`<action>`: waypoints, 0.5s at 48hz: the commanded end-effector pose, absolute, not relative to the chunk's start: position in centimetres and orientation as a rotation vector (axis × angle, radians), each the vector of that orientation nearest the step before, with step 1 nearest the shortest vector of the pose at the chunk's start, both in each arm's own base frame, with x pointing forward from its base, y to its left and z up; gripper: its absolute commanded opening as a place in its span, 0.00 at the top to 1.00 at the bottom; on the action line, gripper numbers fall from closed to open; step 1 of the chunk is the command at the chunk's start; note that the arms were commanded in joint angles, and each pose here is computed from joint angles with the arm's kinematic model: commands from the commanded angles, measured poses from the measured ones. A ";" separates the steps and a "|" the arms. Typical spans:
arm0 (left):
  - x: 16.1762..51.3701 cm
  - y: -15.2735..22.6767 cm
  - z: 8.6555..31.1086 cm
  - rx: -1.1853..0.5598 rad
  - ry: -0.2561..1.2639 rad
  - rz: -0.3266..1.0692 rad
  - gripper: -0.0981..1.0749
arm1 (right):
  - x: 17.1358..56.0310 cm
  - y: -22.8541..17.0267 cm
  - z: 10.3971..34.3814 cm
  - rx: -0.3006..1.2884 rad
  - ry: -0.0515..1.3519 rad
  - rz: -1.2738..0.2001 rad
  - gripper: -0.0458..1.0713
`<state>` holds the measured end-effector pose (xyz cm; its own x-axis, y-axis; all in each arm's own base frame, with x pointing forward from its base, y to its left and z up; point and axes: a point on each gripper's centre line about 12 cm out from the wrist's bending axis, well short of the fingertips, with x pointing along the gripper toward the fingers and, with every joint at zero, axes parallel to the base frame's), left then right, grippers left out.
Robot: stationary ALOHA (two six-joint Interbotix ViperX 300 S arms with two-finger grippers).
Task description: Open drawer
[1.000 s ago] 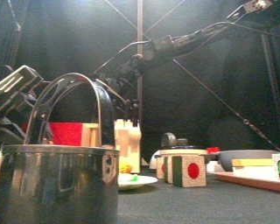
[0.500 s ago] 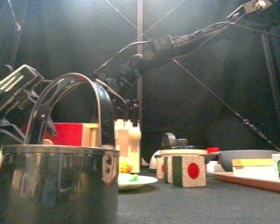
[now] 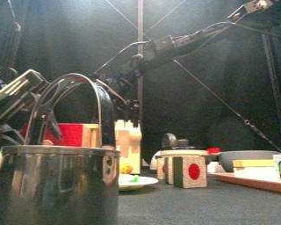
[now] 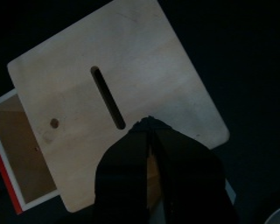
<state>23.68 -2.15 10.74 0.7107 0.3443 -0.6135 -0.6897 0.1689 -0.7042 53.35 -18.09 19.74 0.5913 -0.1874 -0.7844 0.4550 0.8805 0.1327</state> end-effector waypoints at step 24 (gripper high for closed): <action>24.0 -1.9 11.1 -1.216 0.306 0.790 0.22 | 52.9 -18.4 19.3 0.338 0.884 -0.389 0.83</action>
